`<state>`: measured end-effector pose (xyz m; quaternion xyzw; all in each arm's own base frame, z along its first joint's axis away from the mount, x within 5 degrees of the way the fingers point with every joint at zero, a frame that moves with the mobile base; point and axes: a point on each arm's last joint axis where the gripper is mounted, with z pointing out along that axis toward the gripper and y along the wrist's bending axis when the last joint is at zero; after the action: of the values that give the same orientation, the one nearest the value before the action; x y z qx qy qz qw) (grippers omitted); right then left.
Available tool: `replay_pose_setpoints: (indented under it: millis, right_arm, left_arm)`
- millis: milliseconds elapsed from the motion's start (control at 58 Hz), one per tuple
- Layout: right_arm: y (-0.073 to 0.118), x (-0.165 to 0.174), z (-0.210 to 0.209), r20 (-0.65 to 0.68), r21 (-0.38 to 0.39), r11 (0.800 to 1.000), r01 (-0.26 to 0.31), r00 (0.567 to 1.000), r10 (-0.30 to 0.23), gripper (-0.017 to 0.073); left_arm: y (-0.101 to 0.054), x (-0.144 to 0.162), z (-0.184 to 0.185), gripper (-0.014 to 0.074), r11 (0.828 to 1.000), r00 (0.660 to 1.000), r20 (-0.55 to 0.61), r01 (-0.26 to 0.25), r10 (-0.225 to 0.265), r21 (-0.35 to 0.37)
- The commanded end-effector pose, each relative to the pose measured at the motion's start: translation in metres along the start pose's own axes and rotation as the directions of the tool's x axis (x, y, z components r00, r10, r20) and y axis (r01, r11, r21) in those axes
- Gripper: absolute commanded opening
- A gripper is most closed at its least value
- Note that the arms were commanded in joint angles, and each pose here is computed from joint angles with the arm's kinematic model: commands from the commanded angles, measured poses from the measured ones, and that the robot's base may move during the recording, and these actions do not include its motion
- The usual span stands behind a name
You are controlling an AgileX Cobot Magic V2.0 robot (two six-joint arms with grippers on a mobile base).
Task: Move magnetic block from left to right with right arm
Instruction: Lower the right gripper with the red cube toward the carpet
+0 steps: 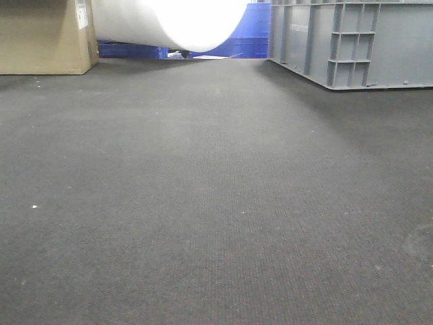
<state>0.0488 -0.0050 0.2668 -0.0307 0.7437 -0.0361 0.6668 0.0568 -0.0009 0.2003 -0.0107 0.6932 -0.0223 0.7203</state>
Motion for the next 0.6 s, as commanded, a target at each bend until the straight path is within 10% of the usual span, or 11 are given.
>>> replay_pose_setpoints:
  millis: [0,362,586]
  right_arm:
    - [0.000,-0.019,-0.002,0.134,-0.003,1.000,0.027,0.991,-0.027,0.0244]
    - [0.006,-0.071,0.042,0.063,-0.086,0.982,-0.168,0.983,0.174,0.0244]
    - [0.040,-0.095,0.106,-0.124,-0.232,0.968,-0.099,0.990,0.071,0.0244]
  left_arm:
    - [0.000,-0.006,-0.001,-0.0126,1.000,0.996,0.087,0.010,-0.010,0.000]
    - [0.000,-0.006,-0.001,-0.0126,1.000,0.996,0.087,0.010,-0.010,0.000]
    - [0.000,-0.006,-0.001,-0.0126,1.000,0.996,0.087,0.010,-0.010,0.000]
